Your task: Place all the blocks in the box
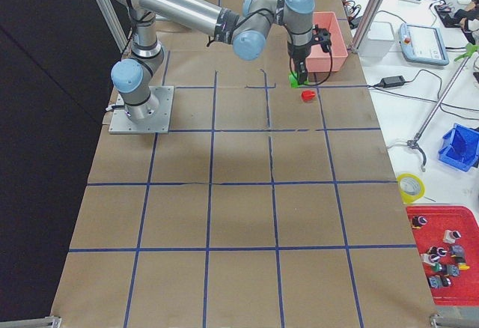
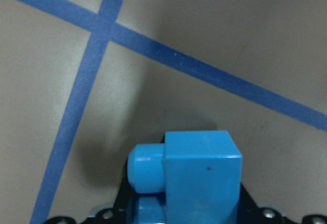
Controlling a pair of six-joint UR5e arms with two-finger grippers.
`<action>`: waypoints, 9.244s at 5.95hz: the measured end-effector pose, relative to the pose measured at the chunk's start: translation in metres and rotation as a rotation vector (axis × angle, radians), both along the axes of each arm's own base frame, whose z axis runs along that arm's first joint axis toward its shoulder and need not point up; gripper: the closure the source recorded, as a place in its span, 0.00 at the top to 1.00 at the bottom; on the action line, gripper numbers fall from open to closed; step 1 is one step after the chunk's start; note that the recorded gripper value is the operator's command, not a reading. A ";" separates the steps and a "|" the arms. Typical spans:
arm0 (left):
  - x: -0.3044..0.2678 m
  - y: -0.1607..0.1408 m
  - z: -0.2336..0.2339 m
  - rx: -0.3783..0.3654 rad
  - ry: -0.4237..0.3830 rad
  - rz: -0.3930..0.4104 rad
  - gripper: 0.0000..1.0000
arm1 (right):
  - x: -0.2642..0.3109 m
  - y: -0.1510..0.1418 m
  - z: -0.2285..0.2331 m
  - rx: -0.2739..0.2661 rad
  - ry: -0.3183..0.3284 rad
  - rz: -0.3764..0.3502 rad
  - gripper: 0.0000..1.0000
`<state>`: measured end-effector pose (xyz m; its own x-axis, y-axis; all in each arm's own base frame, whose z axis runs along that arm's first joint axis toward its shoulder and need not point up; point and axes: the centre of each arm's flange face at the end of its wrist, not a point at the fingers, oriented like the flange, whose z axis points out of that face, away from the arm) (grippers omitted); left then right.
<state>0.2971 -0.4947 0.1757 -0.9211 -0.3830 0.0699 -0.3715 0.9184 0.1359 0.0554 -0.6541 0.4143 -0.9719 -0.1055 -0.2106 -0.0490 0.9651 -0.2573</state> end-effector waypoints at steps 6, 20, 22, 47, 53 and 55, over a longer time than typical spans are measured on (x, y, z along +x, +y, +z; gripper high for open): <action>-0.038 -0.066 0.193 0.000 -0.027 -0.130 0.29 | 0.211 -0.096 -0.082 -0.120 -0.272 0.059 1.00; -0.576 -0.298 0.113 -0.107 0.051 -0.434 0.99 | -0.009 -0.028 -0.221 -0.060 0.229 0.007 0.92; -0.583 -0.292 0.132 -0.118 0.046 -0.365 1.00 | -0.007 -0.021 -0.242 -0.043 0.230 0.006 0.36; -0.121 -0.222 0.029 -0.183 -0.066 -0.603 0.13 | 0.091 0.222 0.071 0.381 0.214 -0.036 1.00; -0.284 -0.245 0.242 -0.157 -0.047 -0.534 0.13 | 0.092 0.227 0.062 0.379 0.224 -0.104 1.00; -0.424 -0.254 0.233 -0.162 0.018 -0.425 0.13 | 0.092 0.227 0.064 0.374 0.216 -0.105 1.00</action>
